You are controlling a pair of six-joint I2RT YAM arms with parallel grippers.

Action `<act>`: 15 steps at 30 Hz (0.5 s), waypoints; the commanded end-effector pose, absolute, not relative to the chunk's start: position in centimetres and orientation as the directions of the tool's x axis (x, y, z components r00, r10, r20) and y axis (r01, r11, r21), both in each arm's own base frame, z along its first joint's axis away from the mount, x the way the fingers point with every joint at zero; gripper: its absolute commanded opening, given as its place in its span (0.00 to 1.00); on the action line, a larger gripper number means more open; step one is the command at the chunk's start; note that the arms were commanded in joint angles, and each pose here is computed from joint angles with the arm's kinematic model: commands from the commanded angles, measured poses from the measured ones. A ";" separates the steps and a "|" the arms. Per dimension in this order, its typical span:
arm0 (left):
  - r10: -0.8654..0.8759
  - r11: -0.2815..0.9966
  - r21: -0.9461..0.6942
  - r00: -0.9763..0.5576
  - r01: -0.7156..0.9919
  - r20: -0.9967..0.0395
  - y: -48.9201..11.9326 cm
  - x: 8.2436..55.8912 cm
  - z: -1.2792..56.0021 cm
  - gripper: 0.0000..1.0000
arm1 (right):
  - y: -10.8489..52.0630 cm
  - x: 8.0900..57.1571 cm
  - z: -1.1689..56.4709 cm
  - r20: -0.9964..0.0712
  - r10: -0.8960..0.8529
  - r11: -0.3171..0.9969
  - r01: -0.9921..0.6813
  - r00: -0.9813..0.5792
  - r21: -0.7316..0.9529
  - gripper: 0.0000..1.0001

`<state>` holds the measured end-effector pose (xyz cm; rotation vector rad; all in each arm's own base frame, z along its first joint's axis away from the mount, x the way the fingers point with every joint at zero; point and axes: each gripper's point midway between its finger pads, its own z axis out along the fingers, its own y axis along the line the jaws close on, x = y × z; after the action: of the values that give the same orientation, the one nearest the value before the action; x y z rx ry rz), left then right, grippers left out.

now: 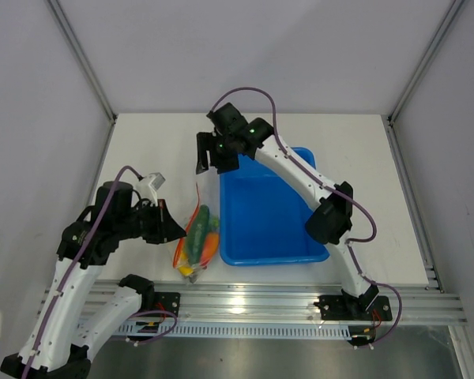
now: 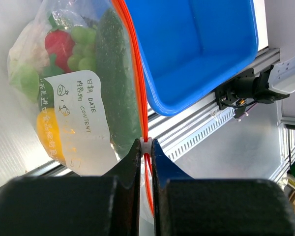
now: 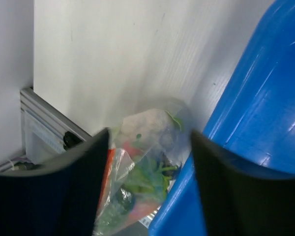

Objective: Place the food in the zip-top bag and seal the zipper
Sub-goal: Zip the zipper food storage bag at the center of the board.

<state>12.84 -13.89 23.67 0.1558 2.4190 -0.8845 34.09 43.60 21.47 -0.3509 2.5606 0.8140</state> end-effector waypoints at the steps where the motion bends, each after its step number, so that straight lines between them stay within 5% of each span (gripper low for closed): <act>1: -0.098 0.750 -0.584 -0.821 0.311 -0.563 -14.5 13.3 25.3 0.01 | 43.2 31.8 26.3 -0.528 -0.131 0.760 -0.427 -0.839 0.490 0.76; 2: -0.100 0.745 -0.588 -0.819 0.314 -0.565 -14.6 13.4 25.5 0.01 | 42.8 31.6 26.6 -0.531 -0.126 0.772 -0.419 -0.838 0.479 0.95; 3: -0.102 0.742 -0.591 -0.818 0.316 -0.566 -14.7 13.5 25.6 0.01 | 42.4 30.7 26.4 -0.505 -0.140 0.783 -0.407 -0.852 0.471 0.99; 15: -0.081 0.727 -0.594 -0.815 0.346 -0.574 -15.6 15.3 25.6 0.01 | 43.5 22.9 23.7 -0.415 -0.286 0.814 -0.448 -0.864 0.370 0.99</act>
<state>14.34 -14.89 23.58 0.1589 2.4333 -0.9256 23.58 44.67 20.94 -0.5942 2.6955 0.6783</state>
